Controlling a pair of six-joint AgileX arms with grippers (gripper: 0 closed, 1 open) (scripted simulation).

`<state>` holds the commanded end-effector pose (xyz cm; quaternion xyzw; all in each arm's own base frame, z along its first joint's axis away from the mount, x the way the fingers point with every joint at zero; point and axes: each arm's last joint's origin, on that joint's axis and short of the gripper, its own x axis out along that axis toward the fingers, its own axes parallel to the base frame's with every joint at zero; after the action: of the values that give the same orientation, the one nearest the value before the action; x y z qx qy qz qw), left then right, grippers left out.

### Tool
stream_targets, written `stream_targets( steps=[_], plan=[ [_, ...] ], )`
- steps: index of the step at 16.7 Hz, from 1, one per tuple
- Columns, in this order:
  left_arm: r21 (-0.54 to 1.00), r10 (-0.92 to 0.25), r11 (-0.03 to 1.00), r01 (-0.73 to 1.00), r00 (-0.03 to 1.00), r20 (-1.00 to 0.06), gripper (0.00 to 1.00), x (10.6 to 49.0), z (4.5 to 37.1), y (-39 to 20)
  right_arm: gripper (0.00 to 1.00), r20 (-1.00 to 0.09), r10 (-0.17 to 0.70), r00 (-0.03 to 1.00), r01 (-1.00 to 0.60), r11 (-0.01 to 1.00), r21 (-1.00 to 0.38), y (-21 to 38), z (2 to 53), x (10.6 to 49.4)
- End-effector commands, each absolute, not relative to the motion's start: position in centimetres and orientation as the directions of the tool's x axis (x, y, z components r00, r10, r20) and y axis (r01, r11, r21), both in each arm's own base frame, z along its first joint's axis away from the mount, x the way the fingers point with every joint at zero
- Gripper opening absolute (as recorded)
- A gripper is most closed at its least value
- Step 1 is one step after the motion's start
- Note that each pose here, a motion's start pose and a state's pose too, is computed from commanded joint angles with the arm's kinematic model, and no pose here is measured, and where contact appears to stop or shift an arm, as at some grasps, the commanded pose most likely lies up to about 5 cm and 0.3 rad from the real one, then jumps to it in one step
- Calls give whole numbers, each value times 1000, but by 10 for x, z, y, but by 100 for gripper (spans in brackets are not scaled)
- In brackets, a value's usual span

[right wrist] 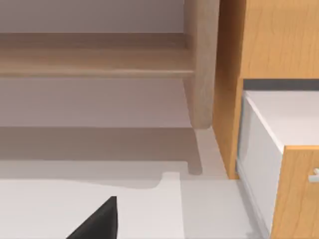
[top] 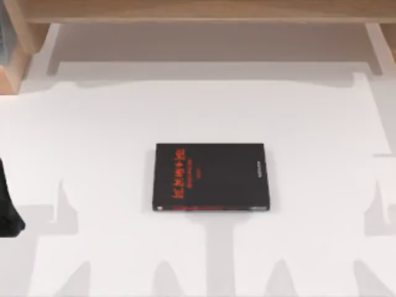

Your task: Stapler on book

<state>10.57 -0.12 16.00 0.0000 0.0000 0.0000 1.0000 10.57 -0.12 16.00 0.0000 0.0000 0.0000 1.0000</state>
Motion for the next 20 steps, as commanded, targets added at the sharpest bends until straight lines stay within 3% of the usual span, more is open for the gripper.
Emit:
stream_targets(
  steps=[6, 12, 15, 20],
  plan=[
    [0, 0, 1000, 0, 1000, 0, 100, 106, 160, -1, 100, -79, 0, 997, -2, 1000, -23, -2, 176, 107],
    [0, 0, 1000, 0, 1000, 0, 100, 106, 160, -1, 100, -396, -2, 918, -46, 993, -112, -5, 252, 139],
    [0, 0, 1000, 0, 1000, 0, 100, 106, 160, -1, 100, -582, -9, 813, -98, 984, -152, -12, 301, 192],
    [0, 0, 1000, 0, 1000, 0, 100, 106, 160, -1, 100, -820, -23, 572, -186, 970, -157, -52, 336, 325]
  ],
)
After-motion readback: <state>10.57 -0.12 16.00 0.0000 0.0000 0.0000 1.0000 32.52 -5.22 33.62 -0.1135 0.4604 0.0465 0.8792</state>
